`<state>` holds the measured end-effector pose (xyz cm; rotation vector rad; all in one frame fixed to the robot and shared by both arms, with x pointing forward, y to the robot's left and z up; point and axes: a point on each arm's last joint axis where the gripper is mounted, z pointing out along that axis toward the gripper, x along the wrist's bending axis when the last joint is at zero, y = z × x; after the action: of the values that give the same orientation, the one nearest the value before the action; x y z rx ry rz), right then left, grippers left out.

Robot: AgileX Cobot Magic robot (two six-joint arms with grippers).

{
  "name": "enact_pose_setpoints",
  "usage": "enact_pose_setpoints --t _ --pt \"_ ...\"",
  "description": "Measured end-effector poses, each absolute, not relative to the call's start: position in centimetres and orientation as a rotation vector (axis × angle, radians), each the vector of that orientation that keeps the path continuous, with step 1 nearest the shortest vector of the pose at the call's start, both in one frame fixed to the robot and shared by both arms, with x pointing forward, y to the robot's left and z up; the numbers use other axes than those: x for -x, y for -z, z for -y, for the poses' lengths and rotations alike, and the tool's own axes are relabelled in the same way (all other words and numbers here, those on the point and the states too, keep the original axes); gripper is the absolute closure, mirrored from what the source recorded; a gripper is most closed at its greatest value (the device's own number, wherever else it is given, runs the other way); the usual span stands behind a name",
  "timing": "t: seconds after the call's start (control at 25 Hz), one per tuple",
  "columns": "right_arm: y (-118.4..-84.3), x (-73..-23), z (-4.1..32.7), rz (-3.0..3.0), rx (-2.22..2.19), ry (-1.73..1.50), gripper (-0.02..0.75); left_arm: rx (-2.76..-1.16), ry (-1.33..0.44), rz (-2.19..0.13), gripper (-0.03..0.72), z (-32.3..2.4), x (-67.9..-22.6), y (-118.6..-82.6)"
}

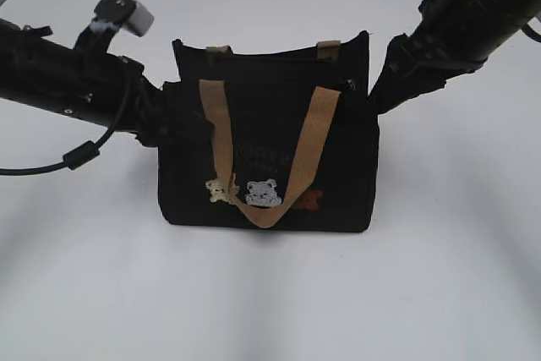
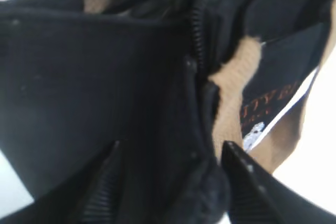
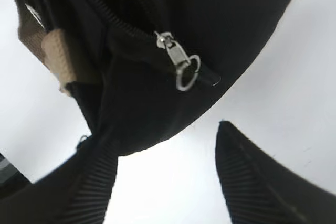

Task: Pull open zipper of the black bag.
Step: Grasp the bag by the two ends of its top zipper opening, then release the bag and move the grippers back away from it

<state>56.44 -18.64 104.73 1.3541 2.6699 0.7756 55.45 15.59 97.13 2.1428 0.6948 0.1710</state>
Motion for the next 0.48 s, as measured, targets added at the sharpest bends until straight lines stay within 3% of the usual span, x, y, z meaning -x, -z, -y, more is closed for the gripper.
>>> enact_pose_setpoints --t 0.08,0.24,0.48 --pt "-105.7 -55.7 18.6 -2.651 -1.395 -0.787 0.260 -2.156 -0.136 -0.777 0.230 -16.0 -54.9 -98.0" --pt "-107.7 -53.6 19.4 -2.595 -1.598 -0.714 0.241 -2.189 -0.070 -1.018 0.316 -17.2 -53.3 -99.8" --pt "-108.7 -48.4 21.7 -2.511 -1.798 -0.505 0.262 -2.153 -0.168 -1.413 0.410 -20.3 -49.9 -103.2"
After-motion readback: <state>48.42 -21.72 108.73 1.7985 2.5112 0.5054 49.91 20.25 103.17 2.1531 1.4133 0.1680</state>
